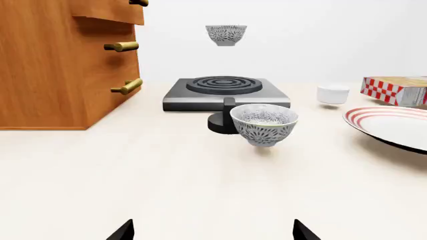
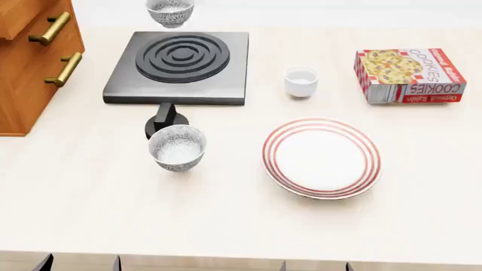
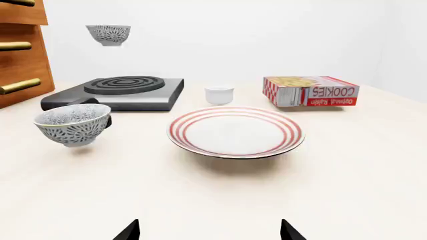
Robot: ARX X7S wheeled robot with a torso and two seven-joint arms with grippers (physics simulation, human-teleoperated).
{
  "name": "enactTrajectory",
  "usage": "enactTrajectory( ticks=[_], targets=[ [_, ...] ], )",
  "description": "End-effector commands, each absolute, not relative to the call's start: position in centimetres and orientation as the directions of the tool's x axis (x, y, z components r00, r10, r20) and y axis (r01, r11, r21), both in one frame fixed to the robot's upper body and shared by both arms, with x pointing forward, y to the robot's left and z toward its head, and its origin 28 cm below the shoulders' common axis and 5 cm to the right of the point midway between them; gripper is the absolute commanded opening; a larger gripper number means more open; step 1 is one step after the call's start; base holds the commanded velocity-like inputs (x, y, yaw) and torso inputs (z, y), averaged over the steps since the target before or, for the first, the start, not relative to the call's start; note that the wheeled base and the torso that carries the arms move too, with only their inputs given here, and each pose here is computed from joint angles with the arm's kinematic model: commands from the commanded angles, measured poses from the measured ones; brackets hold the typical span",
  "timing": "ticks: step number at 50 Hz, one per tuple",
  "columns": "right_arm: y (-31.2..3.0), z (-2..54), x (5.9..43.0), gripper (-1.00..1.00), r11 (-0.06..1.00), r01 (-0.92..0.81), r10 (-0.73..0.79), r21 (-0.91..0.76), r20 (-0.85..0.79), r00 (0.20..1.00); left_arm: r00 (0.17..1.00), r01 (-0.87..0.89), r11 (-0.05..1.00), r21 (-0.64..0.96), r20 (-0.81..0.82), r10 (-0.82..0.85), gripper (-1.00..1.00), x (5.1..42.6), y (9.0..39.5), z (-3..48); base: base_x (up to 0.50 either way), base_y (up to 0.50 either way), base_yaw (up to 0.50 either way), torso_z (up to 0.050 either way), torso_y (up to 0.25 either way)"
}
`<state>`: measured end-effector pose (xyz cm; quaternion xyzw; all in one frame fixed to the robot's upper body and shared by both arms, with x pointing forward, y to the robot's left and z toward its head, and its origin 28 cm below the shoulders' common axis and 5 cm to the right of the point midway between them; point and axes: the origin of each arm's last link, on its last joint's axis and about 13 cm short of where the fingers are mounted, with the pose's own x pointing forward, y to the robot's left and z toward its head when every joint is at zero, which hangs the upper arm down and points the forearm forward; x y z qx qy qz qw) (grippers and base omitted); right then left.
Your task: Pick the akita bowl on the stove and place it on the plate.
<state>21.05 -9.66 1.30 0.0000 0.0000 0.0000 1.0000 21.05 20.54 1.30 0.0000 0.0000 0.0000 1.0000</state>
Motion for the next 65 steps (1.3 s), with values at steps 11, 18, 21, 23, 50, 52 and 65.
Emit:
enactTrajectory(
  ticks=[11, 18, 21, 23, 50, 52, 65],
  targets=[
    [-9.6, 1.4, 21.0, 1.00, 1.000, 0.001, -0.001, -0.003, 0.003, 1.000, 1.000, 0.001, 1.000, -0.009, -0.010, -0.001, 1.00, 21.1, 20.5, 1.2, 0.00, 0.00, 0.00, 0.000, 0.000],
    [-9.6, 1.4, 20.9, 1.00, 1.000, 0.001, -0.001, -0.005, 0.001, 1.000, 1.000, -0.002, 1.000, -0.007, -0.010, 0.001, 1.00, 21.1, 20.5, 1.3, 0.00, 0.00, 0.00, 0.000, 0.000],
    [-9.6, 1.3, 21.0, 1.00, 1.000, 0.001, -0.001, -0.005, 0.000, 1.000, 1.000, -0.007, 1.000, -0.005, -0.008, 0.007, 1.00, 21.2, 20.5, 1.3, 0.00, 0.00, 0.00, 0.000, 0.000],
    [-9.6, 1.3, 21.0, 1.00, 1.000, -0.002, 0.001, -0.004, -0.003, 1.000, 1.000, -0.016, 1.000, -0.010, -0.006, 0.016, 1.00, 21.2, 20.5, 1.6, 0.00, 0.00, 0.00, 0.000, 0.000],
    [-8.8, 5.7, 24.1, 1.00, 0.992, -0.041, 0.045, -0.117, 0.026, 0.999, 0.999, -0.012, 1.000, 0.023, -0.038, 0.012, 1.00, 21.3, 20.4, 1.1, 0.00, 0.00, 0.00, 0.000, 0.000],
    [-8.4, 7.2, 24.9, 1.00, 0.991, -0.061, 0.068, -0.120, 0.056, 0.996, 0.999, -0.012, 1.000, 0.023, -0.038, 0.013, 1.00, 21.2, 20.4, 1.0, 0.00, 0.00, 0.00, 0.000, 0.000],
    [-8.7, 21.3, 28.5, 1.00, 0.999, -0.028, 0.031, -0.021, 0.207, 0.978, 0.999, -0.013, 1.000, 0.021, -0.039, 0.014, 1.00, 21.3, 20.4, 1.0, 0.00, 0.00, 0.00, 0.000, 0.000]
  ],
)
